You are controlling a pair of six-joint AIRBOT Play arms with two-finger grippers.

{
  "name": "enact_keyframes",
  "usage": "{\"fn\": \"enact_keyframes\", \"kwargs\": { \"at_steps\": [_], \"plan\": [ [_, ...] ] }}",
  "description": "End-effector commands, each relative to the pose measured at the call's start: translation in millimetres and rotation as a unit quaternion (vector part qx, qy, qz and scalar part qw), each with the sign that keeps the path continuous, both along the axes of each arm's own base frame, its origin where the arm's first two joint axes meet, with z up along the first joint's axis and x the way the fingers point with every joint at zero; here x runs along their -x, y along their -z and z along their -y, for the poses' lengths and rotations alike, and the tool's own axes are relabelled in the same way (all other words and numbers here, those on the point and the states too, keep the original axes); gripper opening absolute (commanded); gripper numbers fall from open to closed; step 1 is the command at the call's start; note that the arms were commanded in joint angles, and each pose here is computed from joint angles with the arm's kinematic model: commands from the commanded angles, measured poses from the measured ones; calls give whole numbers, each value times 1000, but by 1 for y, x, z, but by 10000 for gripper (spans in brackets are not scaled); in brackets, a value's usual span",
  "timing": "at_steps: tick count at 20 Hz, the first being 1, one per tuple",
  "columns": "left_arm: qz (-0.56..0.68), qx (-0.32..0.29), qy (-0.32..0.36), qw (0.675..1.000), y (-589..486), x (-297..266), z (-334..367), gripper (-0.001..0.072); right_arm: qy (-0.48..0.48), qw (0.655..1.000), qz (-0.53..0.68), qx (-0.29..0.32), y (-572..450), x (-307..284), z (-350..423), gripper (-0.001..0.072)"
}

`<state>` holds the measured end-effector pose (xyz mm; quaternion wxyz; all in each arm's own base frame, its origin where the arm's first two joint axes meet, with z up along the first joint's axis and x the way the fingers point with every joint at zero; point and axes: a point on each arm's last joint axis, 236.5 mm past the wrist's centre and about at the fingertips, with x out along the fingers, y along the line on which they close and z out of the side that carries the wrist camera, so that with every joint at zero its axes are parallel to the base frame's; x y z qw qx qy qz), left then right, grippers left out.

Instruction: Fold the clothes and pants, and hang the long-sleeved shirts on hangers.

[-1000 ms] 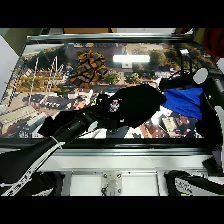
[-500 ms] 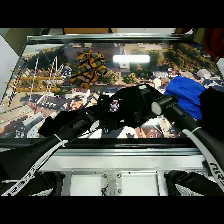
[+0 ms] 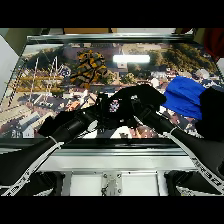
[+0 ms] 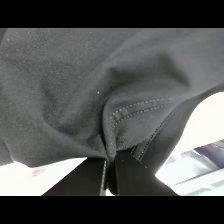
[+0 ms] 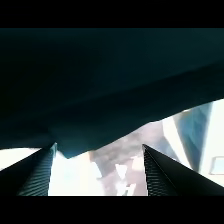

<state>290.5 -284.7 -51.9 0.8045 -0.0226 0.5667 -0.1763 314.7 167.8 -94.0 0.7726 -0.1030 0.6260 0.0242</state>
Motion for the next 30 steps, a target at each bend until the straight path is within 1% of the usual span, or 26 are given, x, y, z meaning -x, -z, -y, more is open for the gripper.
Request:
{"fn": "enact_keyframes", "kwargs": {
  "at_steps": [1,9,11,14,17,21,22,26,28,29,30],
  "plan": [
    [5,6,0,1000,-13,2,-1,21,42,999,19,17,1,-7,10,581],
    [9,9,3,1000,-44,15,-13,21,115,992,31,28,0,-7,23,579],
    [8,10,3,1000,-47,18,-15,21,128,991,29,19,0,-5,20,579],
    [-3,34,-3,999,-44,26,-10,21,122,992,24,-30,3,0,-12,585],
    [-20,25,-2,999,-30,36,-16,21,95,994,27,-35,0,9,-29,586],
    [-16,28,0,999,-30,35,-14,21,77,995,40,-55,-12,13,-45,587],
    [-17,29,0,999,-31,36,-14,21,76,995,39,-48,-8,12,-43,587],
    [5,50,1,999,-54,35,-14,21,67,997,18,20,12,16,-18,585],
    [17,61,2,998,-67,36,-15,21,65,997,8,41,17,20,-10,577],
    [18,62,3,998,-70,38,-16,21,57,997,4,46,18,21,-9,500],
    [19,55,6,998,-71,39,-20,21,45,997,0,56,17,22,-6,289]
  ]
}}
